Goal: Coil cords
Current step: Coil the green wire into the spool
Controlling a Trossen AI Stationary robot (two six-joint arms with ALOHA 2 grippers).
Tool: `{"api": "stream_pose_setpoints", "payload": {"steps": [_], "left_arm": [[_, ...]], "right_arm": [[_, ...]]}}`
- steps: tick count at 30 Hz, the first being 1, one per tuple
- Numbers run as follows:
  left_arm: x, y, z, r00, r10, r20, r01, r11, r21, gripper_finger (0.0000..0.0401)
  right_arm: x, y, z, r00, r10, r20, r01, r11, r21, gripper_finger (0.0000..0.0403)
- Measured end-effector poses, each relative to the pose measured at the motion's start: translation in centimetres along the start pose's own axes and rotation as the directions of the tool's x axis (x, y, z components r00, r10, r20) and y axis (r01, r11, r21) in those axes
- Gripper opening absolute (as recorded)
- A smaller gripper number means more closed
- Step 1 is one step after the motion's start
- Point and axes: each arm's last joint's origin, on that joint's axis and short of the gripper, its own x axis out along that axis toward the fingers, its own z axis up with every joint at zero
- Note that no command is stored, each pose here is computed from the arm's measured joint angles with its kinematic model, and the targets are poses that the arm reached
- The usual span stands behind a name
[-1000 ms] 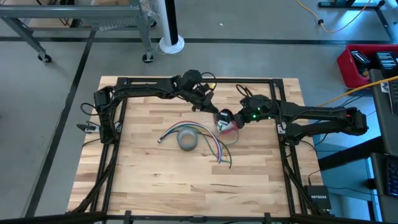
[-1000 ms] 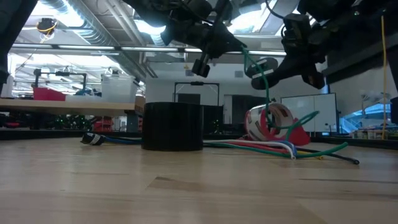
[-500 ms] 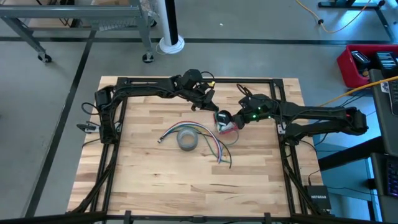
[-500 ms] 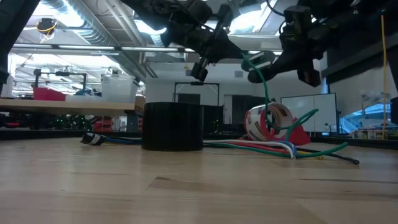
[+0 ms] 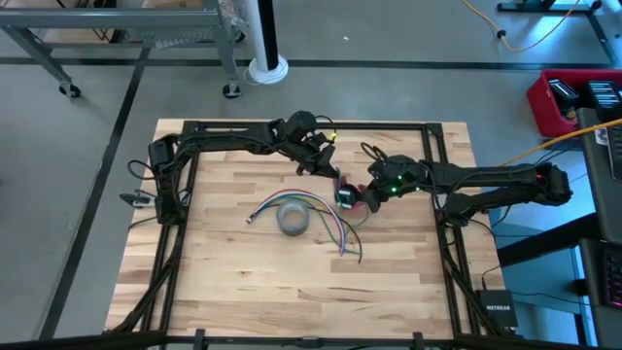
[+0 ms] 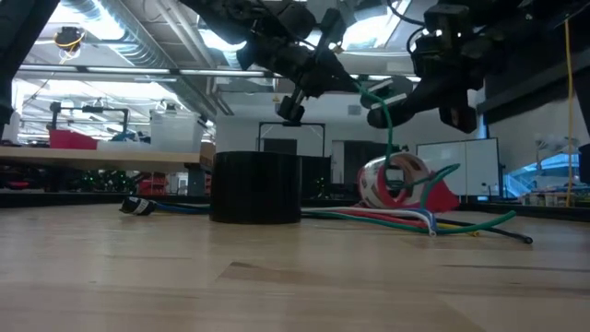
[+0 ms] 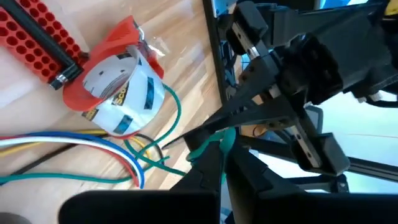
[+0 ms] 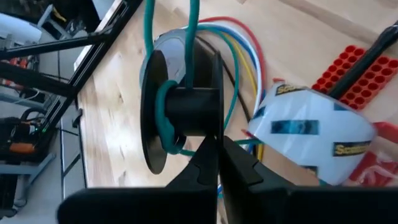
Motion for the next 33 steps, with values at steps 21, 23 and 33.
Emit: {"api": "stream_pose_setpoints", "payload": {"steps": [21,23,33], "left_arm": [[2.4,-2.8,-3.1,0.994,-0.112,-0.008,0.112,0.985,0.129,0.0],[2.6,-2.9,-3.4,0.994,-0.105,-0.005,0.104,0.98,0.17,0.0],[3.3,-3.3,-4.3,0.995,-0.088,0.05,0.049,0.853,0.519,0.0017]], "right_arm": [[1.5,-0.3,1.0,0.984,-0.087,0.156,0.088,0.996,0.0,0.0003],[1.5,-0.2,1.1,0.982,-0.088,0.166,0.088,0.996,0.007,0.0003],[1.4,0.2,1.6,0.974,-0.043,0.224,0.04,0.999,0.019,0.0003]]}}
